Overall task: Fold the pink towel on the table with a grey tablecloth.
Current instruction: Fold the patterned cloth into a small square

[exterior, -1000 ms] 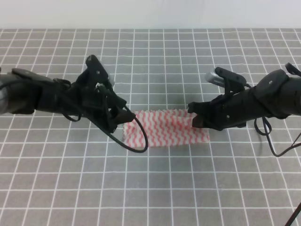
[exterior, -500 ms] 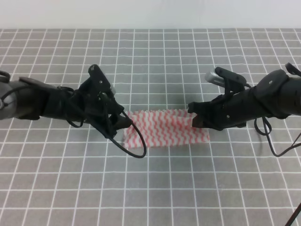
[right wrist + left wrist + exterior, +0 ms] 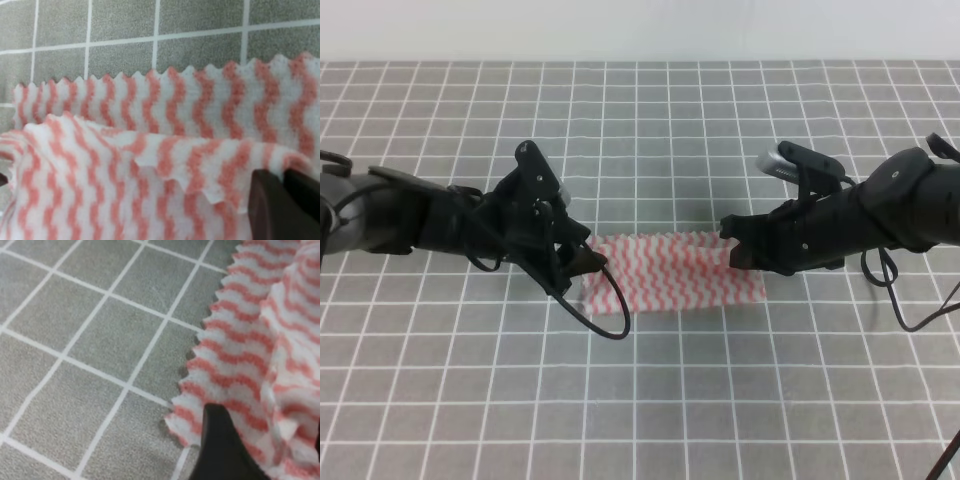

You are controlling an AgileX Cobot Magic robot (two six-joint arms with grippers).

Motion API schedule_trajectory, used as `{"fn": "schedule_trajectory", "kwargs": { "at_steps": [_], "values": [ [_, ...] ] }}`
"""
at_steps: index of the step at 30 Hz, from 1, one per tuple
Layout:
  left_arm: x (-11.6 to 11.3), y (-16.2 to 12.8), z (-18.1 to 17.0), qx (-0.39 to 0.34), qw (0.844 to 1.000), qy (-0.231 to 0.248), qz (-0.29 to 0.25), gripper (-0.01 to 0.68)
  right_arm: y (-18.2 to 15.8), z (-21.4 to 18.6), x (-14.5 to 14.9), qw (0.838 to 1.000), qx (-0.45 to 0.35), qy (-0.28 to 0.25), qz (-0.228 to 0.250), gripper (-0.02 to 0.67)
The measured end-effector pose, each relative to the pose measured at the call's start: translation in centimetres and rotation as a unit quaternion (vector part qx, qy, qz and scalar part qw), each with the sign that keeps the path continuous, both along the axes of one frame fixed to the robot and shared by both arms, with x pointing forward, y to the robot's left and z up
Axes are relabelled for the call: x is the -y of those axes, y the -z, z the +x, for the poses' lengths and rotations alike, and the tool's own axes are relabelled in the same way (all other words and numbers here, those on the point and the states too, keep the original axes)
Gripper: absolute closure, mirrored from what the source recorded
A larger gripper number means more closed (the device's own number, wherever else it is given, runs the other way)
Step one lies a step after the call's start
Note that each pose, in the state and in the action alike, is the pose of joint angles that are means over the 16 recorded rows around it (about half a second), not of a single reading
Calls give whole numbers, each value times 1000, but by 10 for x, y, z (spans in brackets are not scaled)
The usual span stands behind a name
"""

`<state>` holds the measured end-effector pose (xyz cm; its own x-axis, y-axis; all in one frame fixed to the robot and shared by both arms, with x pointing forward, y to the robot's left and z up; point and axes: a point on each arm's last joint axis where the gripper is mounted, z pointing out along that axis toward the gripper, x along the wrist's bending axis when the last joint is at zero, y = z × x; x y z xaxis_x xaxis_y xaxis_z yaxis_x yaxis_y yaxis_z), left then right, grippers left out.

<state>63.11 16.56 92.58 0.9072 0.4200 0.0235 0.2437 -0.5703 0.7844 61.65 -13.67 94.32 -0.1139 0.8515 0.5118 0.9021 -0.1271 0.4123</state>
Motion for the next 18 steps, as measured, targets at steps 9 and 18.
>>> {"fn": "schedule_trajectory", "kwargs": {
  "at_steps": [9,18],
  "values": [
    [1,6,2,-2,1000,0,-2,404,0,0,0,1000,1,1,-1,663],
    [1,8,2,-1,1000,-1,-3,482,0,0,0,1000,1,1,-1,663]
  ]
}}
